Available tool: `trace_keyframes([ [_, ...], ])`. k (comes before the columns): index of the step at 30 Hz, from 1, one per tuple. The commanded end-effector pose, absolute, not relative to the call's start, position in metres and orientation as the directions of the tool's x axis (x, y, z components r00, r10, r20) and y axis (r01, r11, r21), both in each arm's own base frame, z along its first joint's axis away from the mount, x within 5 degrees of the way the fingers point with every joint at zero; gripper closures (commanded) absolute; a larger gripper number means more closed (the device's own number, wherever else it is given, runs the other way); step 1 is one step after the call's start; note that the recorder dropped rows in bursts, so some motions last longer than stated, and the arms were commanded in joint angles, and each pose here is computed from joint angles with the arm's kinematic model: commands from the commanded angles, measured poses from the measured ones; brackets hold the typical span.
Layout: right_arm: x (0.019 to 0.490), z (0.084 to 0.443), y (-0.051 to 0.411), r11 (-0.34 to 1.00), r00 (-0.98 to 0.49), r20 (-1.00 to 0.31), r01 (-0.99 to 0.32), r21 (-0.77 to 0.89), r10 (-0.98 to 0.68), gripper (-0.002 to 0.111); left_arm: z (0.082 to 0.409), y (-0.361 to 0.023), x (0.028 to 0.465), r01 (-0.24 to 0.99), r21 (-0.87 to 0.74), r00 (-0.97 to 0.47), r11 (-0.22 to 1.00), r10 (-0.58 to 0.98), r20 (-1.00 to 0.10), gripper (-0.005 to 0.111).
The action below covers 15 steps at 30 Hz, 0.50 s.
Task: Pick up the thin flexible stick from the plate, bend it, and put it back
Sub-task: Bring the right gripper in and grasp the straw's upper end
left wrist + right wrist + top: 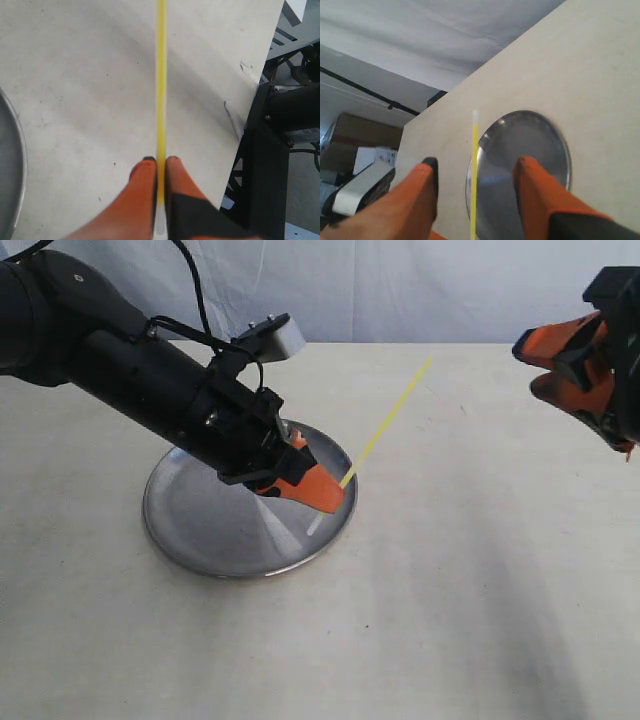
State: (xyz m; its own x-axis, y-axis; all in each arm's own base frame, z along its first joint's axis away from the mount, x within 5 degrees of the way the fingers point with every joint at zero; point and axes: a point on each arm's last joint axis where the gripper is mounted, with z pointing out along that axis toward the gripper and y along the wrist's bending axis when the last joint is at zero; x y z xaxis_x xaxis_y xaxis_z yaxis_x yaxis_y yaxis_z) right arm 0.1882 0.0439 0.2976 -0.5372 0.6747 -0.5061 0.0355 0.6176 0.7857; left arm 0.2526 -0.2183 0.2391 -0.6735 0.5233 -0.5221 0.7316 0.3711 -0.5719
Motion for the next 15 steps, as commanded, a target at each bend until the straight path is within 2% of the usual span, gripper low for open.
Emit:
trace_keyframes([
  [1,0.205,0.289,0.057,0.586,-0.618,-0.496,-0.070,0.807,0.610,0.061,0.242,-0.220,0.251,0.737,-0.571,-0.669,0.363,0.519,-0.533,0.107],
  [2,0.208,0.286,0.059,0.575,-0.638,-0.483,-0.078,0.815,0.599,0.060,0.242,-0.220,0.251,0.737,-0.569,-0.669,0.365,0.518,-0.534,0.107],
  [5,0.222,0.275,0.069,0.528,-0.721,-0.421,-0.091,0.844,0.550,0.041,0.242,-0.220,0.251,0.736,-0.571,-0.670,0.364,0.516,-0.534,0.107],
  [6,0.225,0.273,0.070,0.525,-0.729,-0.419,-0.097,0.845,0.541,0.038,0.242,-0.220,0.251,0.736,-0.571,-0.670,0.364,0.516,-0.534,0.107],
  [15,0.253,0.271,0.070,0.529,-0.701,-0.441,-0.107,0.842,0.561,0.038,0.242,-0.220,0.251,0.737,-0.570,-0.669,0.365,0.518,-0.534,0.107],
])
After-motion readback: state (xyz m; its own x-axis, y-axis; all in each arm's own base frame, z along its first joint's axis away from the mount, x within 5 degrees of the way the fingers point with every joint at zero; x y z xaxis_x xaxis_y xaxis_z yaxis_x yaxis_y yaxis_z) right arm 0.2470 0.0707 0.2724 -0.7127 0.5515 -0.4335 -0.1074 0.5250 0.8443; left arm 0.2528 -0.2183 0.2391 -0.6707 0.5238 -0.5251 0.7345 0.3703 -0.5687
